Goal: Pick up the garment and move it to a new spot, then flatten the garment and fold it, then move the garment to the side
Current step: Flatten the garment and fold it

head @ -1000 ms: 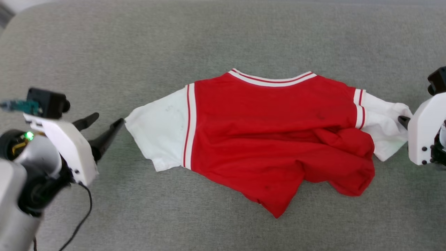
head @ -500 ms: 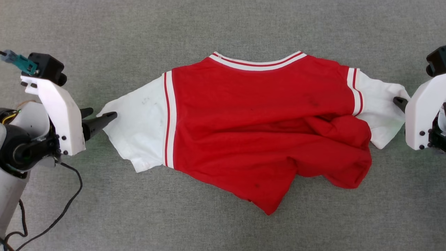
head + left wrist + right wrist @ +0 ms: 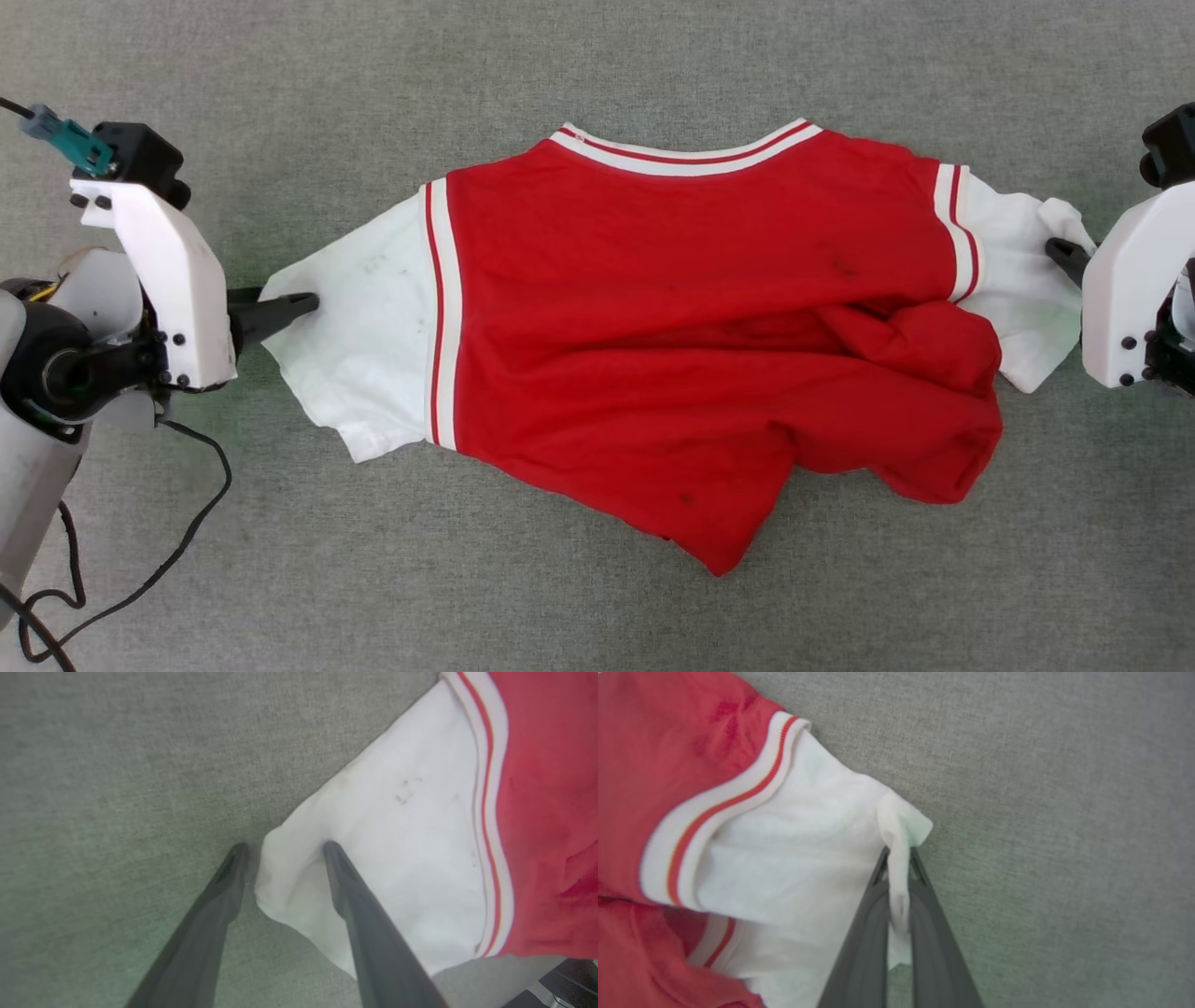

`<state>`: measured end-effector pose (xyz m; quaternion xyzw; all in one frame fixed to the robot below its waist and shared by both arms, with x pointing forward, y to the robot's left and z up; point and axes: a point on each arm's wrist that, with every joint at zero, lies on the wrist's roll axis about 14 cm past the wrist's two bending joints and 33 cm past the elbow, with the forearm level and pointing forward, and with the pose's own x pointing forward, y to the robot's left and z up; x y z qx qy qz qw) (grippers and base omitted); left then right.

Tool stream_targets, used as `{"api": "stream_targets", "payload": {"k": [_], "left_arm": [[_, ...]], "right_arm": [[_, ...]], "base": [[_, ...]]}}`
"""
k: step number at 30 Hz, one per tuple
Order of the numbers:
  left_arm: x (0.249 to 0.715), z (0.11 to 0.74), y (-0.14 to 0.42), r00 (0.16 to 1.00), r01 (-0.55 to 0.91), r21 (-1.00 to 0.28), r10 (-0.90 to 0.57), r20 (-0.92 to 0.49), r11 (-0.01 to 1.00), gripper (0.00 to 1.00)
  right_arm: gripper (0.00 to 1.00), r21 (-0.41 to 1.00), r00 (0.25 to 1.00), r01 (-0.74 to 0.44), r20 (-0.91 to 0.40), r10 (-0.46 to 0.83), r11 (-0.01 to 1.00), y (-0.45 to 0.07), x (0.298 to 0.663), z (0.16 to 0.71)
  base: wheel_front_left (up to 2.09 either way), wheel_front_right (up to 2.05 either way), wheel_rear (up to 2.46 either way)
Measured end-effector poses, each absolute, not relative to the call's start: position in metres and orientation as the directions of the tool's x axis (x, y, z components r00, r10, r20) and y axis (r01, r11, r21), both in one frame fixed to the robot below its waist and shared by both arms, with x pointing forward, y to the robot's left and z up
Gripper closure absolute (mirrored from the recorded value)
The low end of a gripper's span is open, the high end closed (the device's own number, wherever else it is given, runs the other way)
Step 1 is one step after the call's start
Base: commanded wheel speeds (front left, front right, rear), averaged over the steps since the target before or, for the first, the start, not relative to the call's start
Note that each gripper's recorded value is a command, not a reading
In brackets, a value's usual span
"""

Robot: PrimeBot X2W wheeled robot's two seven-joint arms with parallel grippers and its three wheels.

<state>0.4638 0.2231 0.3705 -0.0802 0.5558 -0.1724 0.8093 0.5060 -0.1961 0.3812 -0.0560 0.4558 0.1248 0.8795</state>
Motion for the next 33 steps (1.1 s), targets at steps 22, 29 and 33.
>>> {"api": "stream_targets", "payload": {"k": [22,29,33], "left_arm": [[0.494,0.489,0.232,0.759,0.265,-0.252,-0.363,-0.541,0.931,1.0],[0.489,0.575,0.246,0.896,0.306,-0.145,-0.336,-0.289,0.941,1.0],[0.477,0.625,0.248,0.934,0.317,-0.07,-0.325,-0.151,0.946,1.0]], "right_arm": [[1.0,-0.098,0.782,-0.276,-0.601,0.165,0.956,-0.203,0.524,0.492],[1.0,-0.171,0.897,-0.26,-0.406,0.172,0.95,-0.208,0.523,0.58],[1.0,-0.193,0.944,-0.238,-0.277,0.18,0.952,-0.209,0.515,0.632]], "base": [[0.0,0.0,0.0],[0.0,0.0,0.0],[0.0,0.0,0.0]]}}
